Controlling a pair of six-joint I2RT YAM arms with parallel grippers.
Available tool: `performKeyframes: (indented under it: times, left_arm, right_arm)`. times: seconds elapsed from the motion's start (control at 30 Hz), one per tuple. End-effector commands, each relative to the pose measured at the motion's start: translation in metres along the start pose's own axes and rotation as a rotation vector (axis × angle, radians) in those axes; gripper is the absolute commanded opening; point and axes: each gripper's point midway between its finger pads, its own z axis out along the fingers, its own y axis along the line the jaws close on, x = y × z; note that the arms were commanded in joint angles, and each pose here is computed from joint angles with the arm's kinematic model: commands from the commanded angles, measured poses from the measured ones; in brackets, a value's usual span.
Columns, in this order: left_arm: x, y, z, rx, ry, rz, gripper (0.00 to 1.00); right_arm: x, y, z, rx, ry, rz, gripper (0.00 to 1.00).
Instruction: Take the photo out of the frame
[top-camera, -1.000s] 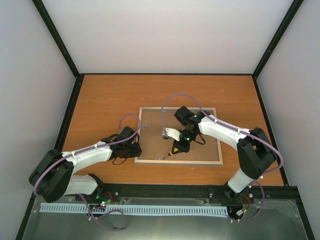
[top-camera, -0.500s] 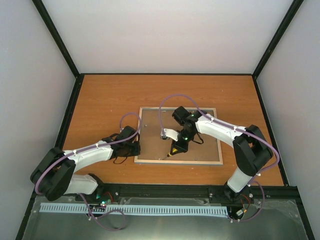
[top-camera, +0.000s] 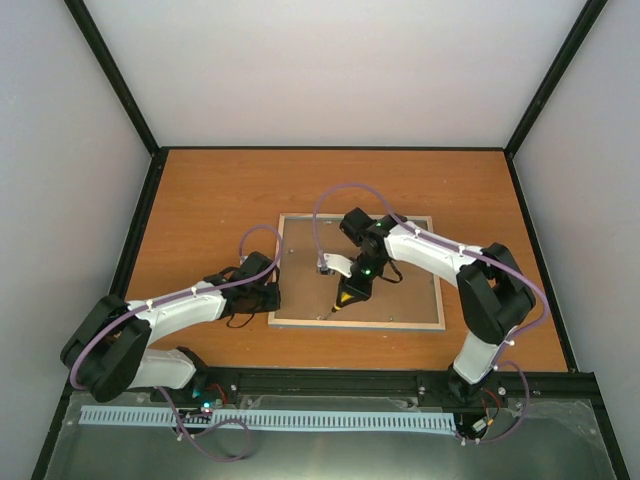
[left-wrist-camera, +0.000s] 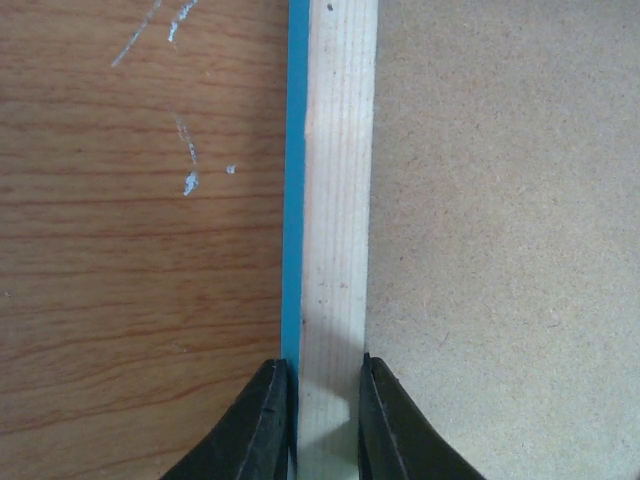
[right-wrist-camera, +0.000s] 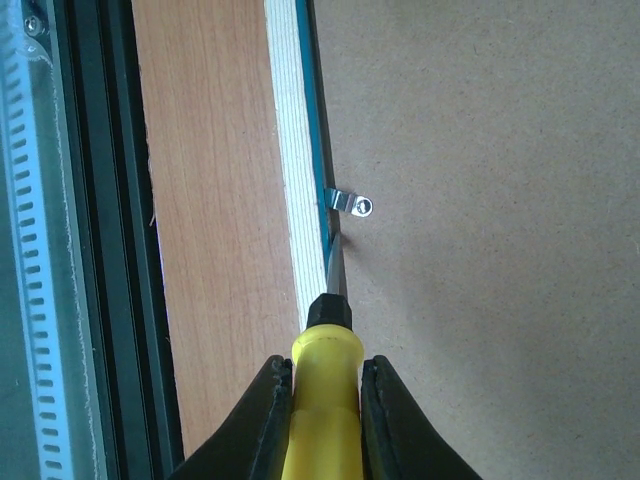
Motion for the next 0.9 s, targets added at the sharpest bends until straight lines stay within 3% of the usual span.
performKeyframes:
  times: [0.0,0.6,0.87]
  left_arm:
    - [0.006,-0.003,0.003,0.017,0.021,0.003,0.01]
    - [0.005,-0.002,0.000,0.021,0.008,0.012,0.01]
    - [0.005,-0.001,-0.004,0.019,0.001,0.013,0.01]
  right_arm:
    - [-0.026,0.004,0.005,-0.046,-0.072,-0.041,0.03]
    - [-0.037,0.006,0.000,-0.085,-0.069,-0.074,0.03]
    - [-0.046,0.026,-0.031,-0.101,-0.082,-0.181,0.03]
